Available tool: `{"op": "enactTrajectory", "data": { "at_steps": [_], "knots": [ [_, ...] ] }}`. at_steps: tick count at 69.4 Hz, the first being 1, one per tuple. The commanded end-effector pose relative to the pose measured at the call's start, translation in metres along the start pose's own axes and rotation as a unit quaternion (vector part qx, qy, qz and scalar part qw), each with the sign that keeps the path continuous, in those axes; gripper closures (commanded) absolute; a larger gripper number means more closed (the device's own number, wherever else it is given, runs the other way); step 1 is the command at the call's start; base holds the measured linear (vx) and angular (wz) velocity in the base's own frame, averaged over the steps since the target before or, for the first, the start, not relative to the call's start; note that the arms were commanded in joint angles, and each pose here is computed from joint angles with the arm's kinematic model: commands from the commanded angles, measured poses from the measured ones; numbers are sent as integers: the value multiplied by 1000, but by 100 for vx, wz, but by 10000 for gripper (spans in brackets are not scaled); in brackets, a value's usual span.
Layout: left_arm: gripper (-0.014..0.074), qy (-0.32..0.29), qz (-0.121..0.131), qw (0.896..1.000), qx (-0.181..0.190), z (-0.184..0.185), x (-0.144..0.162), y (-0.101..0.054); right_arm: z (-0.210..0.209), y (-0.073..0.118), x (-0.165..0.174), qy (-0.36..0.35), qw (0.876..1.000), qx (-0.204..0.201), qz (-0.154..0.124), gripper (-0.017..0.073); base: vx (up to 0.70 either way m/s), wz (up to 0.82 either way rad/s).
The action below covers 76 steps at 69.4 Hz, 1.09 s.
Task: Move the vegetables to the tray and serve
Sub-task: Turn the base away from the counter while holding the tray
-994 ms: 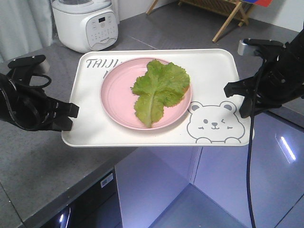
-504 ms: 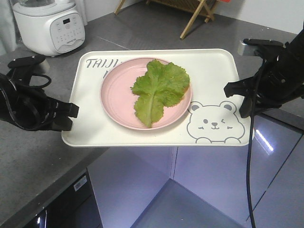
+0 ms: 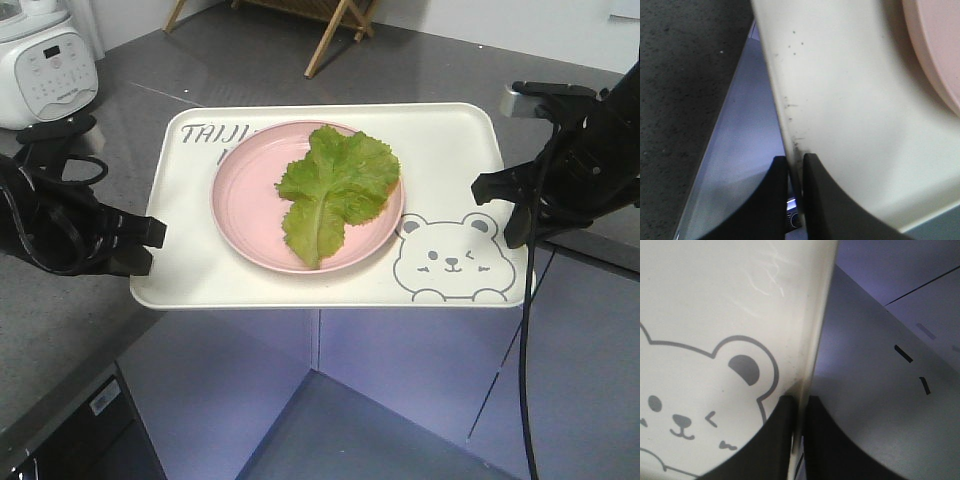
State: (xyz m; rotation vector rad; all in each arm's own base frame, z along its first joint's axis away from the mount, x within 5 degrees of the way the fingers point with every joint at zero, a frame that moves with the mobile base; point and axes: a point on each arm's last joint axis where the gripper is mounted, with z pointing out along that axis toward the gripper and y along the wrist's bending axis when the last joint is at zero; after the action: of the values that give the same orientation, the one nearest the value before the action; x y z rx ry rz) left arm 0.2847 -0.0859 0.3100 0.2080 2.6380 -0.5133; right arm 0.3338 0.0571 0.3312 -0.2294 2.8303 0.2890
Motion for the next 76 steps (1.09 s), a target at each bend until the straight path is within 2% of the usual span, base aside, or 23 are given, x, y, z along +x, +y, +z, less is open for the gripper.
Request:
{"op": "enactTrajectory", "data": {
  "at_steps": [1,76],
  "knots": [
    [599,-56,-2,997,48,-20,-8,-18,-25,13,-2,-60,998,-34,-13,565,-2,-24],
    [599,-56,-2,997,48,-20,-8,-18,-25,14,-2,-60,997,-35,-13,565,-2,-26]
  ]
}}
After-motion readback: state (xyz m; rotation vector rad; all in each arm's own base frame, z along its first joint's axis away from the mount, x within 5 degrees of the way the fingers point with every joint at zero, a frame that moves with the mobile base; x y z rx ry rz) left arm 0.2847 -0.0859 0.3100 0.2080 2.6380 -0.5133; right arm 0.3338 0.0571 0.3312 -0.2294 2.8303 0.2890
